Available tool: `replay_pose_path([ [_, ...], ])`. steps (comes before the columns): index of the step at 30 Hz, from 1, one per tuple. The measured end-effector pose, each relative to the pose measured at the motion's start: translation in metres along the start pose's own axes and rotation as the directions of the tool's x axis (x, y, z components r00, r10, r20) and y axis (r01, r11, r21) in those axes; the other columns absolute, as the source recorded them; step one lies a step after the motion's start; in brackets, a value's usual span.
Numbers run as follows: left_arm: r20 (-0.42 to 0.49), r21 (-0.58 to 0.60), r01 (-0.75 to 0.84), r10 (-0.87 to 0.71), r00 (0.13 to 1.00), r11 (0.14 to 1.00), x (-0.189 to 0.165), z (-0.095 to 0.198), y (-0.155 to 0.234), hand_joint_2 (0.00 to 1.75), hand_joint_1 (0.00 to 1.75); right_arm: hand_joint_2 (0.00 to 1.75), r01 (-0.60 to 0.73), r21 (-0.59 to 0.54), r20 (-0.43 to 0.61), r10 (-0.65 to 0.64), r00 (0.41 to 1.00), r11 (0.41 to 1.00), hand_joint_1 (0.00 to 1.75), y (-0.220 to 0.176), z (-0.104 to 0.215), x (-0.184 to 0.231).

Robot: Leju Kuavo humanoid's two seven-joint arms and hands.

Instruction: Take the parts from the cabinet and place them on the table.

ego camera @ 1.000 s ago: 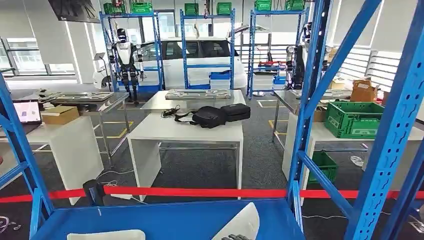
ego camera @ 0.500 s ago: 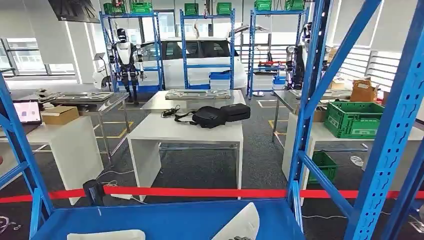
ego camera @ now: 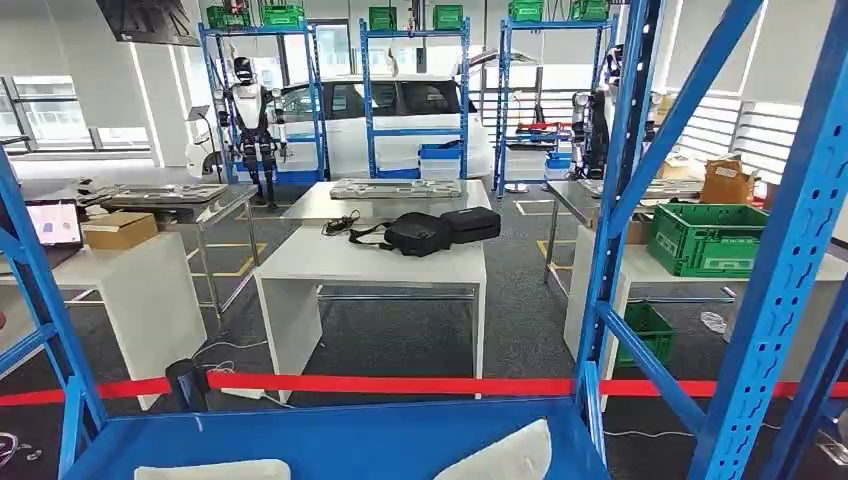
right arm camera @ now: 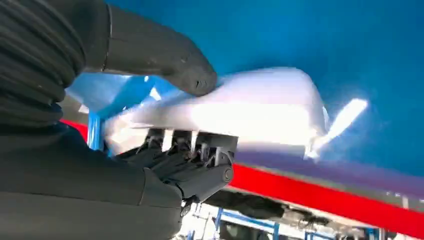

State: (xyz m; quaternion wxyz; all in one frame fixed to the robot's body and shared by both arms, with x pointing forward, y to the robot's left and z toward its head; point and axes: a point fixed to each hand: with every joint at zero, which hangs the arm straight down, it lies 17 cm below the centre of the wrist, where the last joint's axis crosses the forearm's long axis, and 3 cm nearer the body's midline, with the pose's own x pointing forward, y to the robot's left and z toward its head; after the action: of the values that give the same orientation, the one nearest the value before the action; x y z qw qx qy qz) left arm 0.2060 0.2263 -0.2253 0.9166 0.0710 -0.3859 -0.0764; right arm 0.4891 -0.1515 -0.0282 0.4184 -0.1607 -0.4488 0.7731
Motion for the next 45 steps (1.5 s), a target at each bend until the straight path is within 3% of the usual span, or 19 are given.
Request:
replay_pose_path([
  [24, -0.017, 0.027, 0.020, -0.019, 1.000, 0.999, -0.003, -0.001, 0.006, 1.75, 0.00, 1.75, 0.005, -0.032, -0.017, -0.006, 1.000, 0.999, 1.61, -0.006, 0.004, -0.012],
  [29, -0.031, 0.039, 0.008, -0.007, 0.999, 0.999, -0.006, -0.001, 0.009, 1.75, 0.00, 1.75, -0.030, -0.125, -0.052, 0.023, 0.998, 0.992, 1.61, -0.048, 0.005, -0.025],
  [36, -0.041, 0.042, 0.007, -0.005, 0.999, 0.999, -0.008, -0.001, 0.010, 1.75, 0.00, 1.75, -0.081, -0.297, -0.065, 0.065, 0.996, 0.951, 1.61, -0.136, 0.012, -0.031],
  [45, -0.052, 0.043, 0.007, -0.005, 0.999, 0.999, -0.009, -0.002, 0.011, 1.75, 0.00, 1.75, -0.103, -0.439, -0.059, 0.085, 0.995, 0.893, 1.61, -0.190, 0.022, -0.022],
])
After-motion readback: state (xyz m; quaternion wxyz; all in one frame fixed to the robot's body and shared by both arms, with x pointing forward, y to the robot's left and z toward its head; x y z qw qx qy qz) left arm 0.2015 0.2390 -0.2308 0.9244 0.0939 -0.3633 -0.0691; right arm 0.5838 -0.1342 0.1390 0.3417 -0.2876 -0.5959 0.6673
